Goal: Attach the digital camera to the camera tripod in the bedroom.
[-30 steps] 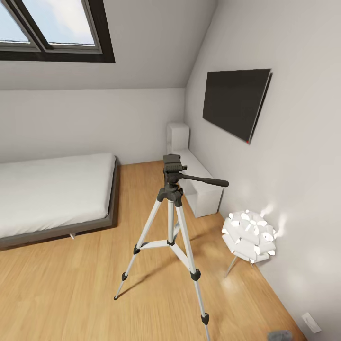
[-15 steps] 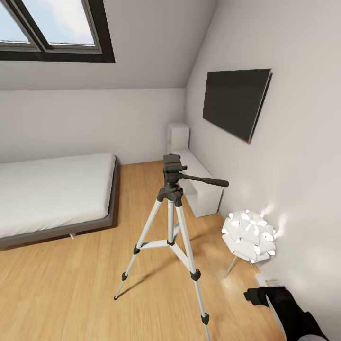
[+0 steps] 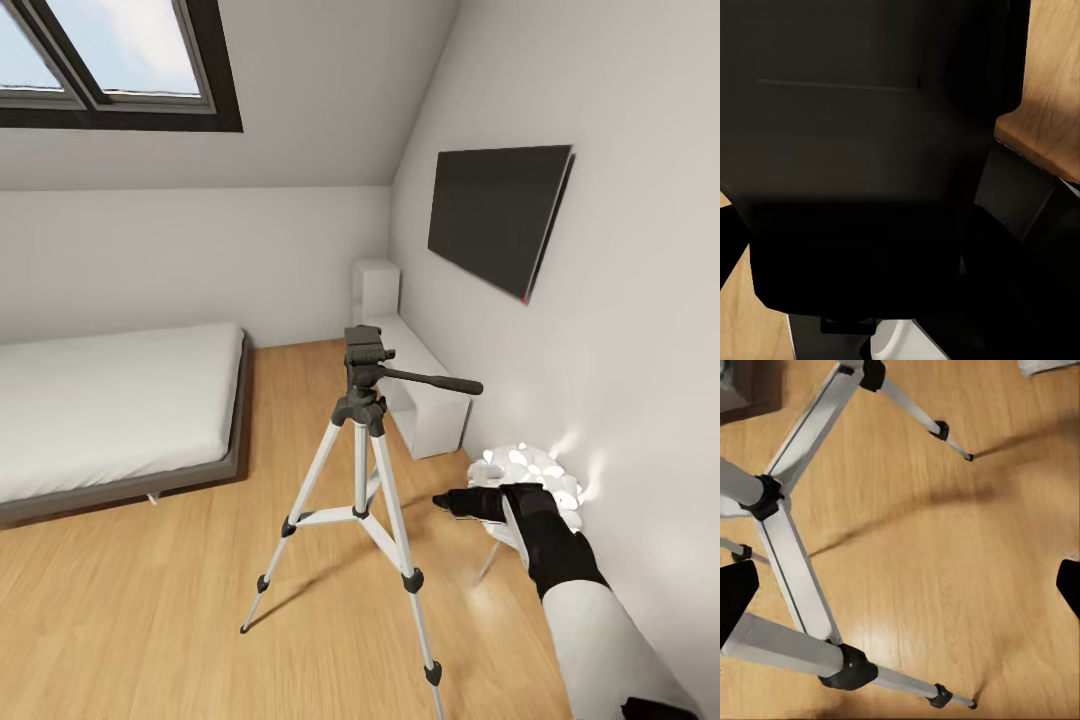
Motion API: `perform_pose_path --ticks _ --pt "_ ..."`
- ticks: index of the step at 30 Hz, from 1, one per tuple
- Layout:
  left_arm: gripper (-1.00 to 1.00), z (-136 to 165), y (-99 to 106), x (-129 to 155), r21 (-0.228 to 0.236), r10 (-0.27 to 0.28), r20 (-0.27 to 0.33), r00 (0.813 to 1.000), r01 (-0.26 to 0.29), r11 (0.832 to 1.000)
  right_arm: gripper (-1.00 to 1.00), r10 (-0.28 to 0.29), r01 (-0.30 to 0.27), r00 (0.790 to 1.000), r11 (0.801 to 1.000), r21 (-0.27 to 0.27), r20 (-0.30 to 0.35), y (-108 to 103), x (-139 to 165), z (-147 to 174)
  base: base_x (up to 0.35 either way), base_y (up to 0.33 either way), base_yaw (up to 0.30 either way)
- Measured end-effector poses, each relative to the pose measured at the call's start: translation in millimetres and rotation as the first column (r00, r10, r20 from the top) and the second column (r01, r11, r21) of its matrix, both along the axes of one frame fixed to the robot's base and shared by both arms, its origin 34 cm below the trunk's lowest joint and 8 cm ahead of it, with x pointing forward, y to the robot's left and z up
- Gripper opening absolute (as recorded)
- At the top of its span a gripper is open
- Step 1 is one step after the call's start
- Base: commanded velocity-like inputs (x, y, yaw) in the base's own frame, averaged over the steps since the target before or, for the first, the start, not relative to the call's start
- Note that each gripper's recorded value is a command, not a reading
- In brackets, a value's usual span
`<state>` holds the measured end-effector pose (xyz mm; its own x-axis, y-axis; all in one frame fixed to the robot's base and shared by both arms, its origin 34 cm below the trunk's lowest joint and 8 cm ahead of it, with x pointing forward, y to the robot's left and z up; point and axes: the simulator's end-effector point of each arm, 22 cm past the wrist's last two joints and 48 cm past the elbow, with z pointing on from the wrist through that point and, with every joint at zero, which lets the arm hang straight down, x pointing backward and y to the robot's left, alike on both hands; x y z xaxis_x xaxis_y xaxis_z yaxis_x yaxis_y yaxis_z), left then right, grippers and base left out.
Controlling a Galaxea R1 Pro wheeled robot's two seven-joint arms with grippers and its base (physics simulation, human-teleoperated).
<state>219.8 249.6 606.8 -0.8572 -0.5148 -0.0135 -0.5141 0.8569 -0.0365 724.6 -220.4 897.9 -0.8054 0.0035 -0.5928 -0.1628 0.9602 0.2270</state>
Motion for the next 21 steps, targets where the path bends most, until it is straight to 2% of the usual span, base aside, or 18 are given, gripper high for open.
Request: perform_pose_path --ticks 4,8,10,12,21 --pt "-1.00 0 0 0 0.000 0.000 0.000 1.000 0.000 1.000 1.00 0.025 -0.027 0.997 0.999 0.038 0.068 26 13 30 0.000 0.000 0.000" --pt "-1.00 0 0 0 0.001 0.000 0.000 1.000 0.000 1.000 1.00 0.070 -0.075 0.996 0.993 0.091 0.058 50 7 32 0.000 0.000 0.000" --pt "-1.00 0 0 0 0.001 0.000 0.000 1.000 0.000 1.000 1.00 0.085 -0.090 0.995 0.991 0.101 0.052 54 4 31 0.000 0.000 0.000" --pt "-1.00 0 0 0 0.001 0.000 0.000 1.000 0.000 1.000 1.00 0.128 -0.132 0.991 0.984 0.116 0.039 63 -3 28 0.000 0.000 0.000" --pt "-1.00 0 0 0 0.001 0.001 0.000 1.000 -0.001 1.000 1.00 0.168 -0.170 0.985 0.978 0.120 0.030 68 -9 26 0.000 0.000 0.000"
